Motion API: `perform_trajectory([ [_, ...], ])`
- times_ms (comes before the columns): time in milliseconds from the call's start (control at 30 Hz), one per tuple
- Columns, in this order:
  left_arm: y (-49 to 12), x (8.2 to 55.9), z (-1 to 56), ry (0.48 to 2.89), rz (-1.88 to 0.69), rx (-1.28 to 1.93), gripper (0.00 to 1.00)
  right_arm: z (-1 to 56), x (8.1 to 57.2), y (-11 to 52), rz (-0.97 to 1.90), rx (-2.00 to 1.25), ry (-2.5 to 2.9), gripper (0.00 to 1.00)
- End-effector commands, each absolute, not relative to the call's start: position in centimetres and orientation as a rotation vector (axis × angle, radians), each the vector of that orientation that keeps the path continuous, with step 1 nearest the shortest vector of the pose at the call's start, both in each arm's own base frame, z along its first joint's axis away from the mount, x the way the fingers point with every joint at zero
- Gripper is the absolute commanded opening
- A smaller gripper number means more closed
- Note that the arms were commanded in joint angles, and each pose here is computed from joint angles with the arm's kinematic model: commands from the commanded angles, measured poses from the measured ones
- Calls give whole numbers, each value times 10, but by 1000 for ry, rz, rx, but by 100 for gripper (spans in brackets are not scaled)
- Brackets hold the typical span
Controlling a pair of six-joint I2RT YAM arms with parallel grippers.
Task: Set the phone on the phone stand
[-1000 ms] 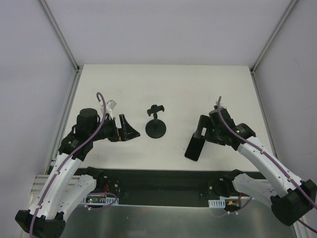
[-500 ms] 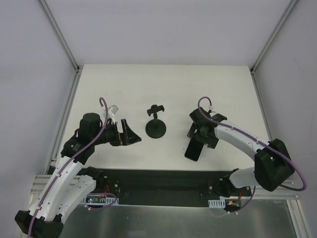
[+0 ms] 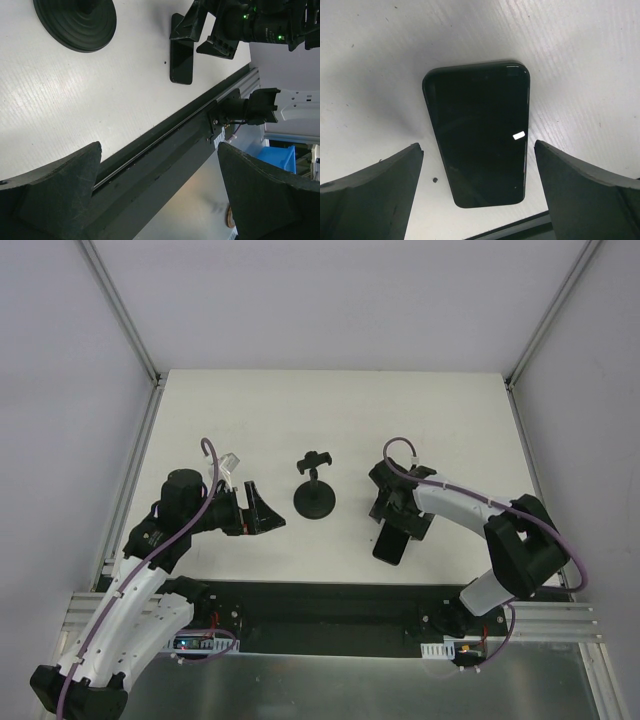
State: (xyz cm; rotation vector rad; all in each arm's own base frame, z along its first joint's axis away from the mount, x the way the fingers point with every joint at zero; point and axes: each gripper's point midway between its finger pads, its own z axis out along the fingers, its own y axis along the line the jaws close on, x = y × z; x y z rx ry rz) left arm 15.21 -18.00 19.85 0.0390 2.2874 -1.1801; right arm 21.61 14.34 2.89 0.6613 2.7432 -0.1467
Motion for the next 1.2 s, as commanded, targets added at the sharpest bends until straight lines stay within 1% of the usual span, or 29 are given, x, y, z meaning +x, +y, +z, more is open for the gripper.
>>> perform_trajectory([
  [0, -183, 153, 202, 2264, -1195, 51, 99, 25, 224, 151, -136, 687, 2726, 96],
  [200, -183, 153, 200, 2271, -1192, 55, 99, 16, 224, 150, -175, 680, 2740, 99],
  [267, -184, 153, 200, 2271, -1192, 58, 99, 12, 223, 150, -169, 687, 2741, 93],
  [367, -184, 154, 202, 2271, -1192, 58, 99, 8, 221, 151, -175, 687, 2756, 89],
  [533, -185, 154, 204, 2271, -1195, 63, 99, 4, 218, 142, -246, 672, 2756, 86],
  [633, -187, 154, 204, 2274, -1197, 65, 99, 3, 216, 137, -291, 644, 2769, 72],
  [700, -190, 151, 202, 2284, -1212, 76, 99, 4, 217, 137, -299, 623, 2778, 68],
  [800, -197, 148, 196, 2306, -1219, 88, 99, 4, 217, 138, -291, 574, 2792, 60],
  [867, -201, 148, 193, 2311, -1211, 81, 99, 4, 220, 140, -264, 526, 2787, 46],
  [933, -211, 141, 187, 2331, -1223, 118, 99, 6, 223, 144, -189, 495, 2765, 30],
  [1000, -218, 143, 185, 2330, -1217, 114, 98, 15, 226, 148, -117, 451, 2741, 22],
  [1033, -228, 136, 179, 2358, -1225, 156, 98, 14, 226, 148, -94, 443, 2728, 12],
  [1100, -240, 140, 172, 2368, -1214, 155, 97, 23, 227, 152, -18, 404, 2706, 4],
  [1133, -250, 132, 169, 2380, -1228, 195, 96, 22, 228, 155, 26, 392, 2690, 1],
  [1167, -257, 131, 169, 2380, -1235, 198, 95, 29, 227, 160, 102, 382, 2671, 1],
])
